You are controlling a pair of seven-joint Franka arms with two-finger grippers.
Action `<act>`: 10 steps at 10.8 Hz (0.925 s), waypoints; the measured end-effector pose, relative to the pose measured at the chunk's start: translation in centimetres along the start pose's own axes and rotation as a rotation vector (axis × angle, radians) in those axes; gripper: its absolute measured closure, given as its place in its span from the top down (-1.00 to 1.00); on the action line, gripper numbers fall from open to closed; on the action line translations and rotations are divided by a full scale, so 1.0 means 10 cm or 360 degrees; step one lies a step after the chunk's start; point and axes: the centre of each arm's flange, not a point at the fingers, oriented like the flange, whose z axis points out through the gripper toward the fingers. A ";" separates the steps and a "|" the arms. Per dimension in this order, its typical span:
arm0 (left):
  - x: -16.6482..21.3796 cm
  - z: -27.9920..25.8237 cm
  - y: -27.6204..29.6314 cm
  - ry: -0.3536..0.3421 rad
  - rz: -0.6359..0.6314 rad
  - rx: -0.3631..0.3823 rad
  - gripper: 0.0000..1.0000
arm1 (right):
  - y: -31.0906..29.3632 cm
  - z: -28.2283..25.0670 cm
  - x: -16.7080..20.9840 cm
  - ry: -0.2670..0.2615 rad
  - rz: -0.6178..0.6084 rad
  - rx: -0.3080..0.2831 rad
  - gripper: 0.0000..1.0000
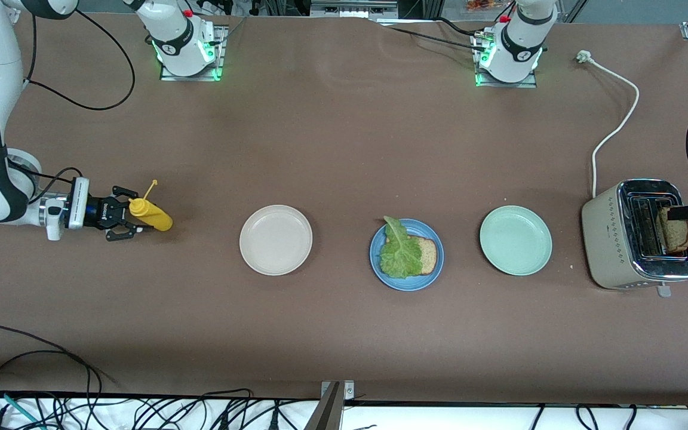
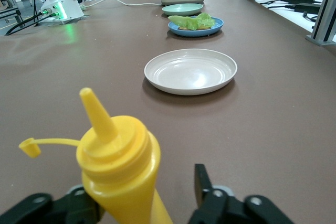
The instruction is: Make sandwich in blue plate with both arms
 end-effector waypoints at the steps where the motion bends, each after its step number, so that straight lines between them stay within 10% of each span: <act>1: 0.03 0.08 -0.02 -0.0007 0.0014 -0.0008 0.91 | 0.03 -0.03 0.03 -0.0004 -0.0009 -0.0005 0.59; 3: 0.05 0.12 -0.02 -0.0012 0.0047 -0.0013 0.38 | 0.13 -0.14 0.11 -0.0029 0.0014 -0.0030 0.98; 7: 0.05 0.10 -0.01 -0.0004 0.0056 -0.0012 -0.71 | 0.14 -0.66 0.11 -0.0206 0.0132 -0.0047 0.99; 10: 0.07 0.05 0.03 0.0008 0.0064 -0.0010 -0.75 | 0.33 -1.23 0.72 -0.0455 0.0301 -0.0007 0.99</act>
